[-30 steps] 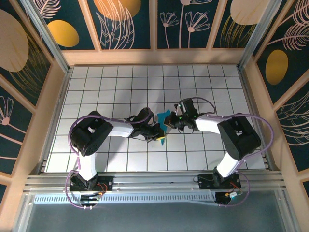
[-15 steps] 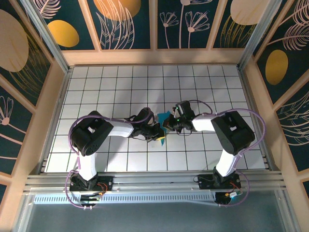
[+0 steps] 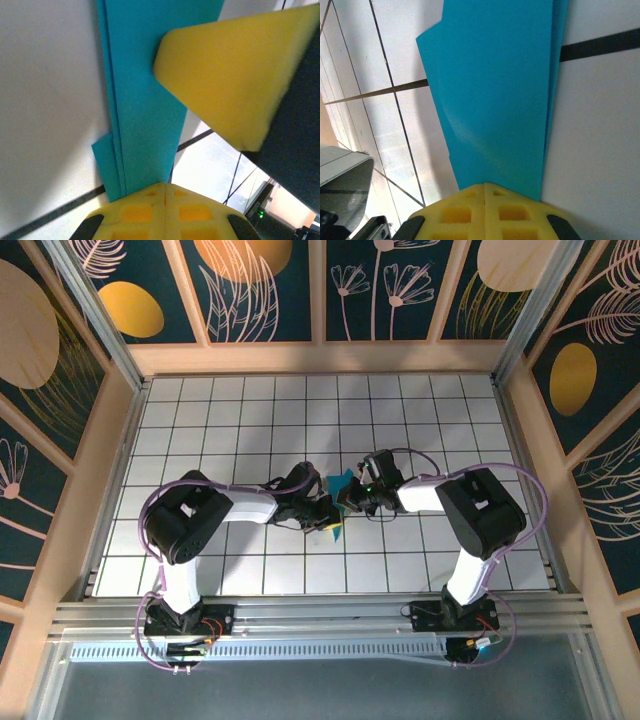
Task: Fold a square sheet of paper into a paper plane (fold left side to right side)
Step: Fold the wing for the fifth time at the center of the table.
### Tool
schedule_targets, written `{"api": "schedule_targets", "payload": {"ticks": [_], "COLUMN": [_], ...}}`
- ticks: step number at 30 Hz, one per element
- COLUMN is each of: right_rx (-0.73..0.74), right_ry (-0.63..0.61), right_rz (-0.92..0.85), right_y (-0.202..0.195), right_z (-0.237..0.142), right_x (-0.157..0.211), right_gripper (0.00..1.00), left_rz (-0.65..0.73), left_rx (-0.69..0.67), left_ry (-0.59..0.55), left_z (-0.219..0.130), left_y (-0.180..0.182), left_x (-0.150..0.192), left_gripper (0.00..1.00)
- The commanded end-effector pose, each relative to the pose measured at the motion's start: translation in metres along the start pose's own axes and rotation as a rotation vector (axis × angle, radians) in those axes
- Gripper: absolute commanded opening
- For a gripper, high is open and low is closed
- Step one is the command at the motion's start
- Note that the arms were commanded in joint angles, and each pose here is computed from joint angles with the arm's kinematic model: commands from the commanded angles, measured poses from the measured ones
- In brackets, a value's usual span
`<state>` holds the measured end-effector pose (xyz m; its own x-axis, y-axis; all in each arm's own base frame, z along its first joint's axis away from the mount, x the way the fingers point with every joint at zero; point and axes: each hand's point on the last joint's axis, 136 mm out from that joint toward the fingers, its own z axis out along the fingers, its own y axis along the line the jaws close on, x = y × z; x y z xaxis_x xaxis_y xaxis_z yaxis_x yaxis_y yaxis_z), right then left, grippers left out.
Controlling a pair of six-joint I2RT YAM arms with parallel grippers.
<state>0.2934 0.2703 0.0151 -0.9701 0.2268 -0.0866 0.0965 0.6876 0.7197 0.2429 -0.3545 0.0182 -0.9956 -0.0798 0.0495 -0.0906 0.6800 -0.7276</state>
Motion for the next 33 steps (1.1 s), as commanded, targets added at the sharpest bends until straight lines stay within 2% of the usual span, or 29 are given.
{"api": "schedule_targets", "payload": {"ticks": [1, 5, 10, 16, 33], "right_rx": [0.187, 0.193, 0.195, 0.200, 0.212], "right_ry": [0.084, 0.077, 0.077, 0.077, 0.074], "right_rz": [0.090, 0.090, 0.086, 0.083, 0.080], "right_y": [-0.061, -0.062, -0.062, -0.063, -0.064], "right_z": [0.006, 0.005, 0.005, 0.005, 0.004], "right_x": [0.035, 0.034, 0.033, 0.033, 0.032], "right_gripper": [0.00, 0.00, 0.00, 0.00, 0.00], "left_rz": [0.025, 0.040, 0.027, 0.022, -0.015], "left_rx": [-0.002, 0.037, 0.062, 0.042, -0.074], "left_ry": [-0.013, -0.014, 0.059, 0.147, 0.151], "left_z": [-0.016, -0.029, -0.031, -0.016, -0.003], "left_y": [-0.020, -0.040, -0.038, -0.027, 0.013], "left_x": [-0.003, -0.001, 0.018, 0.040, 0.045], "left_gripper": [0.06, 0.06, 0.04, 0.02, 0.02]}}
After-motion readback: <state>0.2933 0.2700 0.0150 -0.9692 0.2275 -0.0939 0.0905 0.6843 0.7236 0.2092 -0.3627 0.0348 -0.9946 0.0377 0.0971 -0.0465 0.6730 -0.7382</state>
